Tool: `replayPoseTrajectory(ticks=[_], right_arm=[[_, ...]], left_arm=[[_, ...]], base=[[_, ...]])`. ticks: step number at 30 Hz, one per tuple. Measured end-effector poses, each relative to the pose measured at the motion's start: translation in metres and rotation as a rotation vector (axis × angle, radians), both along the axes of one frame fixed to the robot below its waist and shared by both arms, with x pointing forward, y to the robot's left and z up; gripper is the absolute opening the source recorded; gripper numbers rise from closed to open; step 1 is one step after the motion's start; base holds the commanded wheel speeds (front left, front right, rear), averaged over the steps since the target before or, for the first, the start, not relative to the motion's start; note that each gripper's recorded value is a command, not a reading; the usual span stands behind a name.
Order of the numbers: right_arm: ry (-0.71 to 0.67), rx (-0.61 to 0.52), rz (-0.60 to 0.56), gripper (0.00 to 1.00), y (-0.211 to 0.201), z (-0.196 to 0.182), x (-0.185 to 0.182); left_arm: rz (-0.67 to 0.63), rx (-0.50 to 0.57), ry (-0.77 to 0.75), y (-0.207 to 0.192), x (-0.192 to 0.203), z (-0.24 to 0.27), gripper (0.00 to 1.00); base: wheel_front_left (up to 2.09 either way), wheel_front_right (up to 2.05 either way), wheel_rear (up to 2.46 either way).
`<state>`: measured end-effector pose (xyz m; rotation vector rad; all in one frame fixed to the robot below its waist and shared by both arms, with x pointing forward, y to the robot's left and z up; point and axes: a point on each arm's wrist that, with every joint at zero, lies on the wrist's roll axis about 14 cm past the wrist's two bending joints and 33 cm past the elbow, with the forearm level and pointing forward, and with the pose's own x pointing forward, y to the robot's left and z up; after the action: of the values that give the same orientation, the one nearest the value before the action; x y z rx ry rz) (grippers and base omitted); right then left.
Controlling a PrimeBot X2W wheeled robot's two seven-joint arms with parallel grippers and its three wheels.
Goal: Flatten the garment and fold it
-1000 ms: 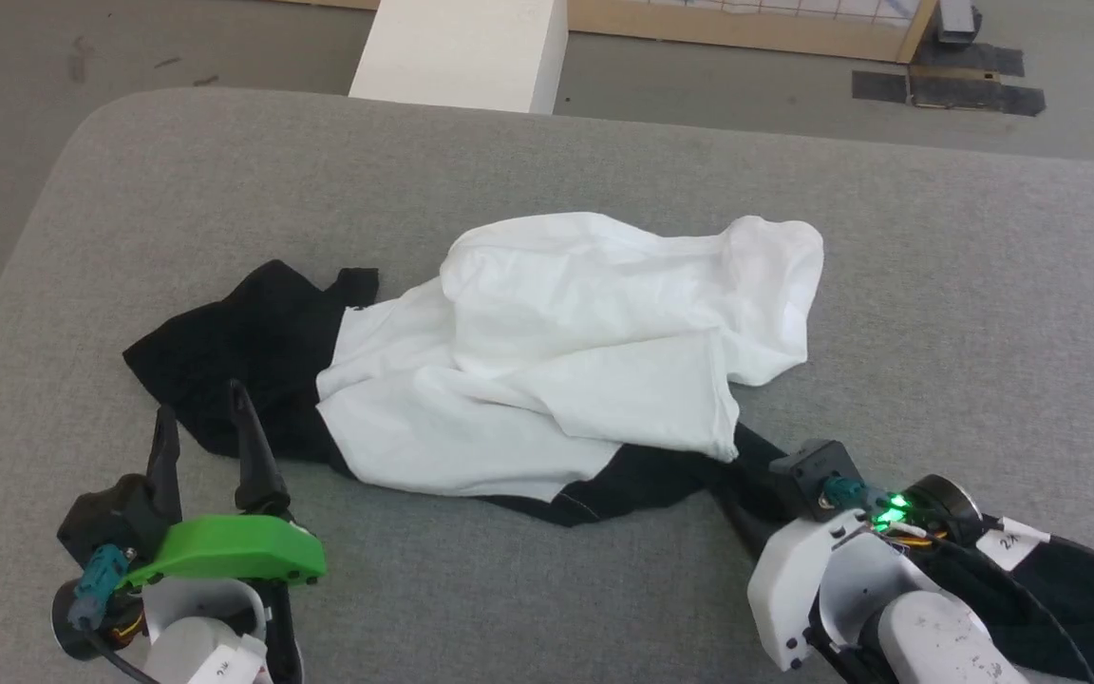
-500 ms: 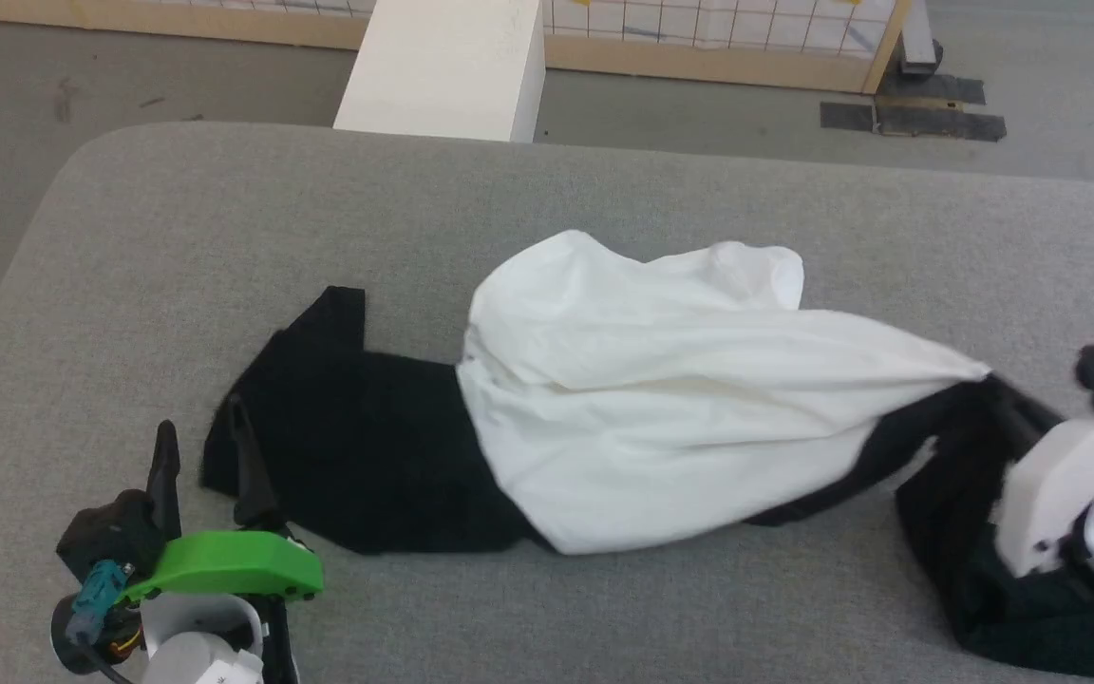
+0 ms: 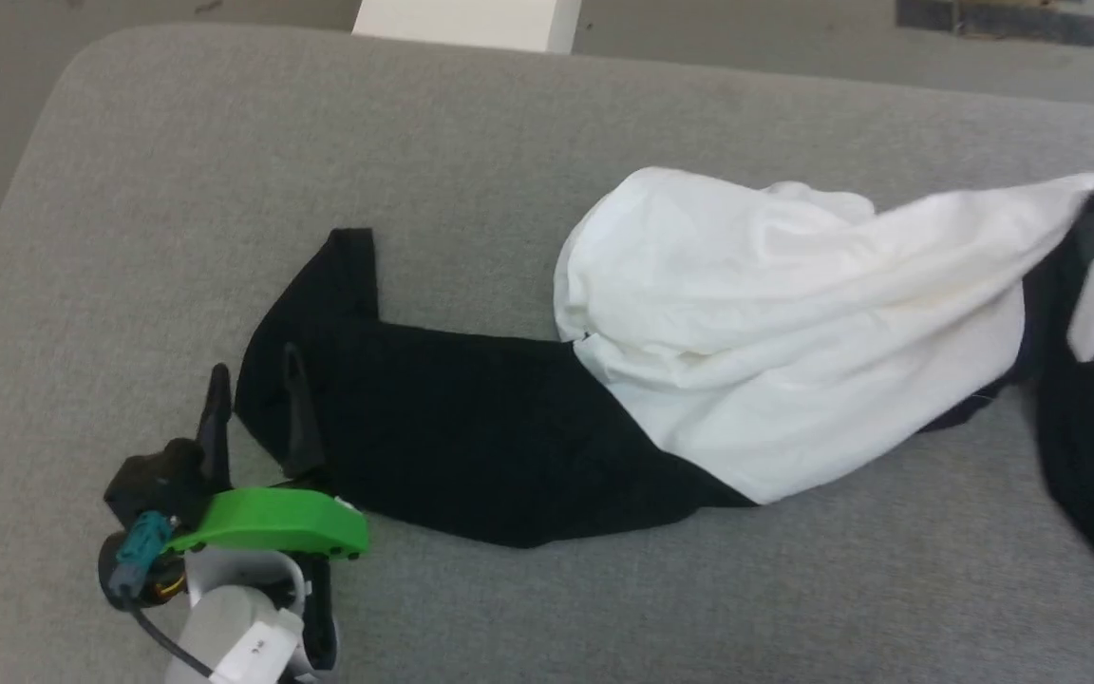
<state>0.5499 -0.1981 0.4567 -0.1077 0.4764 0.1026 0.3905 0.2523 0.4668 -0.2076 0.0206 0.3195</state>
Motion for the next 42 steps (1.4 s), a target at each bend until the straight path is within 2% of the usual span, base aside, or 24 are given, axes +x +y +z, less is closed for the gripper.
replayPoseTrajectory(ticks=[3,8,13,21,25,31,37,42], right_arm=[[0.011,0.037,0.024,1.0,0.021,-0.018,0.001],[-0.056,0.069,0.019,1.0,0.027,-0.014,-0.007],[-0.144,0.157,0.027,1.0,0.043,-0.007,-0.047],[-0.189,0.235,-0.001,1.0,0.045,-0.003,-0.133],[-0.206,0.232,-0.019,1.0,0.038,0.0,-0.158],[-0.212,0.257,-0.059,1.0,0.028,0.001,-0.173],[-0.209,0.26,-0.077,1.0,0.023,0.0,-0.177],[-0.215,0.261,-0.077,1.0,0.023,0.002,-0.176]], left_arm=[[0.005,0.003,0.016,0.001,-0.003,-0.004,1.0],[0.003,0.003,0.017,0.0,-0.005,-0.004,1.0],[-0.029,0.005,0.024,-0.01,-0.01,-0.005,1.0],[-0.306,0.01,0.072,-0.081,-0.01,-0.012,1.0],[-0.398,0.012,0.213,-0.104,-0.014,-0.034,1.0],[-0.361,0.025,0.513,-0.1,-0.037,-0.078,1.0],[-0.374,-0.005,0.64,-0.108,-0.047,-0.084,1.0],[-0.364,-0.029,0.654,-0.107,-0.06,-0.077,1.0]], base=[[0.0,0.0,0.0],[0.0,0.0,0.0],[0.0,0.0,0.0],[0.0,0.0,0.0],[0.0,0.0,0.0],[0.0,0.0,0.0],[0.0,0.0,0.0],[0.0,0.0,0.0]])
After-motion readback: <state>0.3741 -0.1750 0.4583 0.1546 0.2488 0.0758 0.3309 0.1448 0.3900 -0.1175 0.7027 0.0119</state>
